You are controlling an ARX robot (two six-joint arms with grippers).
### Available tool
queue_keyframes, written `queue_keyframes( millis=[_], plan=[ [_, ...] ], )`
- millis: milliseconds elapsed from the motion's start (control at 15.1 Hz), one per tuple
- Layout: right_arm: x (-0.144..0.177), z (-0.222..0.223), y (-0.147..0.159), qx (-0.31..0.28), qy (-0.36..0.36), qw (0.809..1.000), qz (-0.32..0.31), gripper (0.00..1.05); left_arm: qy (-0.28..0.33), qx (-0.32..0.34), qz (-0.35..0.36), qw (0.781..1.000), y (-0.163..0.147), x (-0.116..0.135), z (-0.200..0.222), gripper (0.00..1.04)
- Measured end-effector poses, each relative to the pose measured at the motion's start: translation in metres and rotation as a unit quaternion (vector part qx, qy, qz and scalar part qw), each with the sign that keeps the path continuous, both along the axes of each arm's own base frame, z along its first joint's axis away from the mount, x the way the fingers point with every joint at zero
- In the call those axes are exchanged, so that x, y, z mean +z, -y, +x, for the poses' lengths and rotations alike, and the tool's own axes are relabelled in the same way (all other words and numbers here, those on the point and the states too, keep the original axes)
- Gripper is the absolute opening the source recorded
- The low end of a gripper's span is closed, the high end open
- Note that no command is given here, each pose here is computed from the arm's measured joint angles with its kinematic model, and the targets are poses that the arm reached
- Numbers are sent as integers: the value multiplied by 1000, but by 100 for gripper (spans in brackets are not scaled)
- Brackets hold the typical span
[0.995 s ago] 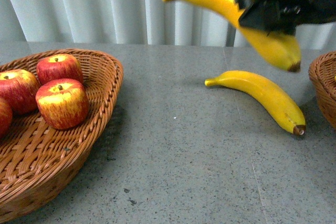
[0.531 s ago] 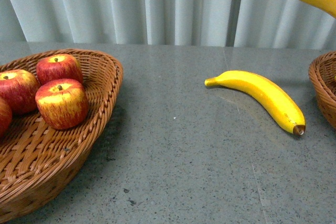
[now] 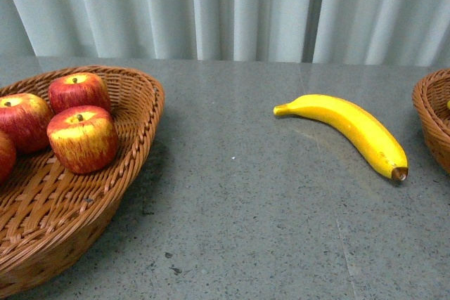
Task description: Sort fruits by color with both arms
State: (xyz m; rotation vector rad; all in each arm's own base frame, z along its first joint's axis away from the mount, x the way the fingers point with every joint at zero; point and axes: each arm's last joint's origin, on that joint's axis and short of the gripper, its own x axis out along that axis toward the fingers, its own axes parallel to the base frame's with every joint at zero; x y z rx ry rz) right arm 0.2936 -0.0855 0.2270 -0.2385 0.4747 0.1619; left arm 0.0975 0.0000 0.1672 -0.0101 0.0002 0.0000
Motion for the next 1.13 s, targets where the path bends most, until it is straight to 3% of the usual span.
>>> queue_keyframes(
  millis=[398,597,796,1128],
  plan=[
    [-10,-23,31,4,-34,998,-52,31,0,0,0,1000,0,0,0,98],
    [2,-29,26,24,-15,998,-49,63,0,0,0,1000,0,0,0,98],
    [31,-32,4,49,25,998,-42,99,0,0,0,1000,0,0,0,98],
    [73,-1,-86,129,65,990,0,98,0,0,0,1000,0,0,0,98]
  ],
)
